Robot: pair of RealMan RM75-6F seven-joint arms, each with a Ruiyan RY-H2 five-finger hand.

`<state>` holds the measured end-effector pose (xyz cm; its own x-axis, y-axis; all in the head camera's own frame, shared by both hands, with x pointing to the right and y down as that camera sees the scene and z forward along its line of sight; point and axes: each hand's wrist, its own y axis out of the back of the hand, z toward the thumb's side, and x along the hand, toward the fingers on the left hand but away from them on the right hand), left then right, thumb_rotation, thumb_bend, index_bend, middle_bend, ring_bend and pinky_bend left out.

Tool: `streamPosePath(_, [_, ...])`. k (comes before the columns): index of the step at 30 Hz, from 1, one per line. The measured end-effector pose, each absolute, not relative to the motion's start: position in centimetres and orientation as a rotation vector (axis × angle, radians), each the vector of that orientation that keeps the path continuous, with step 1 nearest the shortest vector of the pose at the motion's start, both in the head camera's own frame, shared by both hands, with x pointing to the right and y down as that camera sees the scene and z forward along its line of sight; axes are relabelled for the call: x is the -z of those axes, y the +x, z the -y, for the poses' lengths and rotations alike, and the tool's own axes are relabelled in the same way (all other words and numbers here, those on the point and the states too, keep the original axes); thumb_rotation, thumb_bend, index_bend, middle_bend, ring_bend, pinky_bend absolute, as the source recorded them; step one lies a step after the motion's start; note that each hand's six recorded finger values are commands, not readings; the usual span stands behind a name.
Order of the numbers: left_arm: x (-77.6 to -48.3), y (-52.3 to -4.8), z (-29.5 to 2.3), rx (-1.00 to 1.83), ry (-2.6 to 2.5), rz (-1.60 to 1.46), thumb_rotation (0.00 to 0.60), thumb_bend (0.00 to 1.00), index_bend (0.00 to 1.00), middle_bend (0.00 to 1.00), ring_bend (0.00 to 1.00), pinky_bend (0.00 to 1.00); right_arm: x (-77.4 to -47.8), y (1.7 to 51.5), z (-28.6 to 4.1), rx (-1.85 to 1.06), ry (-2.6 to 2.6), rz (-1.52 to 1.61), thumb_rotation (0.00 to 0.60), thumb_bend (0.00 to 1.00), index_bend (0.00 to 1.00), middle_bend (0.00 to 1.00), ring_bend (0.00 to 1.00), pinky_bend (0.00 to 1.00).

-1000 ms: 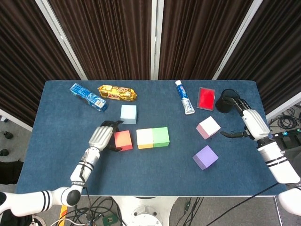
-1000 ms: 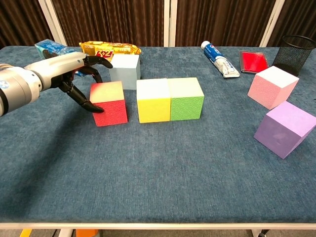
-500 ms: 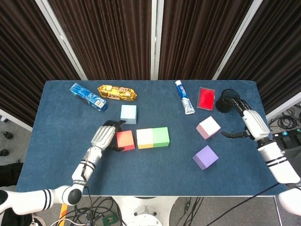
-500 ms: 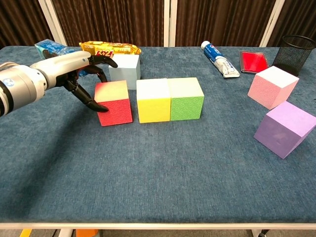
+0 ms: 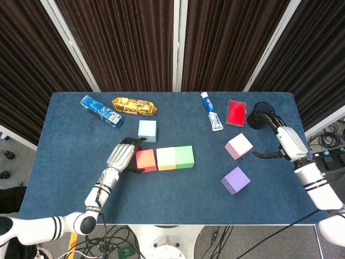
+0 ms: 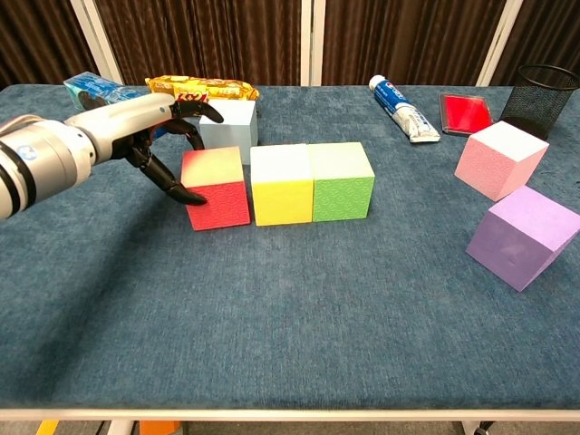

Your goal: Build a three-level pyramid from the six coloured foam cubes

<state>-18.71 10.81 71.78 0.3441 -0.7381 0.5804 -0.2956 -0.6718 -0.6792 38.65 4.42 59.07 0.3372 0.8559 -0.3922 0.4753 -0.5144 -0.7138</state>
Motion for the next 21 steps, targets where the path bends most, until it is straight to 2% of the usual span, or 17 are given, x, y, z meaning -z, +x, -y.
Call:
streamPosePath(13, [-71.99,-18.61,-10.96,1.272,-2.194,-0.926,0.600,0.11,0.14,0.53,0.15,0.11,-59.27,38.93,-4.36,-1.061,-2.131,1.174,0.600,0.03,0.00,0.14,0.00,0.00])
streamPosePath(21, [-71.87,-18.31,-11.11,1.252,-2.226,-0.917,0.600,0.10,0.14,0.29,0.15,0.11,-59.48,38.82,-4.38,-1.062,-2.135,1.173,0.600,0.03,0.00,0.14,0.00,0.00])
